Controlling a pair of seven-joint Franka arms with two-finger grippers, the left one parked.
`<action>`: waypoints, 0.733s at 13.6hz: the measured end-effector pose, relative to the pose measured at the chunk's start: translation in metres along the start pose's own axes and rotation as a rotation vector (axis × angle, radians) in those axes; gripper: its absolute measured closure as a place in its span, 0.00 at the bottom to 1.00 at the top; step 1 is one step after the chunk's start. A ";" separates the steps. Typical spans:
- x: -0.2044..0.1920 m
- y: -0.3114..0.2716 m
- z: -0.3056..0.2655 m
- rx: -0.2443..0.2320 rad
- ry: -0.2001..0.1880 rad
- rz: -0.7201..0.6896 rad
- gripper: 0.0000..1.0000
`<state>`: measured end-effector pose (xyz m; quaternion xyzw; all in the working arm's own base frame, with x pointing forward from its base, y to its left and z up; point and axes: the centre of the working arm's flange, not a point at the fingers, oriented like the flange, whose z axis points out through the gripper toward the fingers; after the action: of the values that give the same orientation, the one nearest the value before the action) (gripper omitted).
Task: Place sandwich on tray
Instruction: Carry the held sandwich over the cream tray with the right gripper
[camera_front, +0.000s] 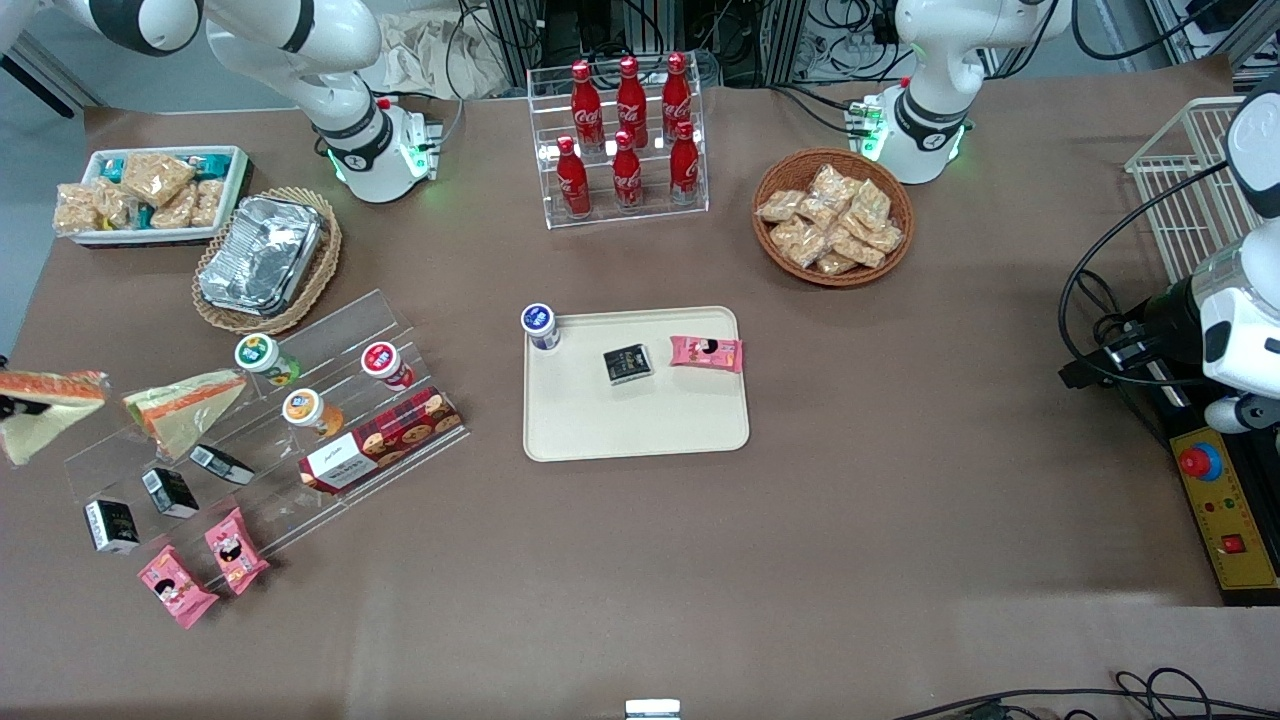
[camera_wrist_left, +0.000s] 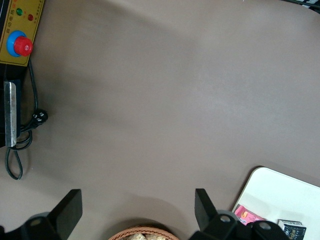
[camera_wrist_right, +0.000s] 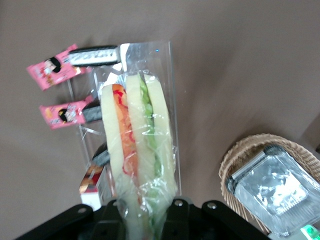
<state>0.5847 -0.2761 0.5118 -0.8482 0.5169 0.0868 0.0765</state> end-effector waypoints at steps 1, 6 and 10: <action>-0.012 -0.003 -0.016 0.007 0.000 -0.021 0.79; -0.105 -0.071 -0.036 0.002 -0.011 -0.013 0.79; -0.203 -0.153 -0.006 -0.029 0.006 0.092 0.79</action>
<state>0.6297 -0.0322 0.5701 -0.8249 0.5542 0.0951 0.0585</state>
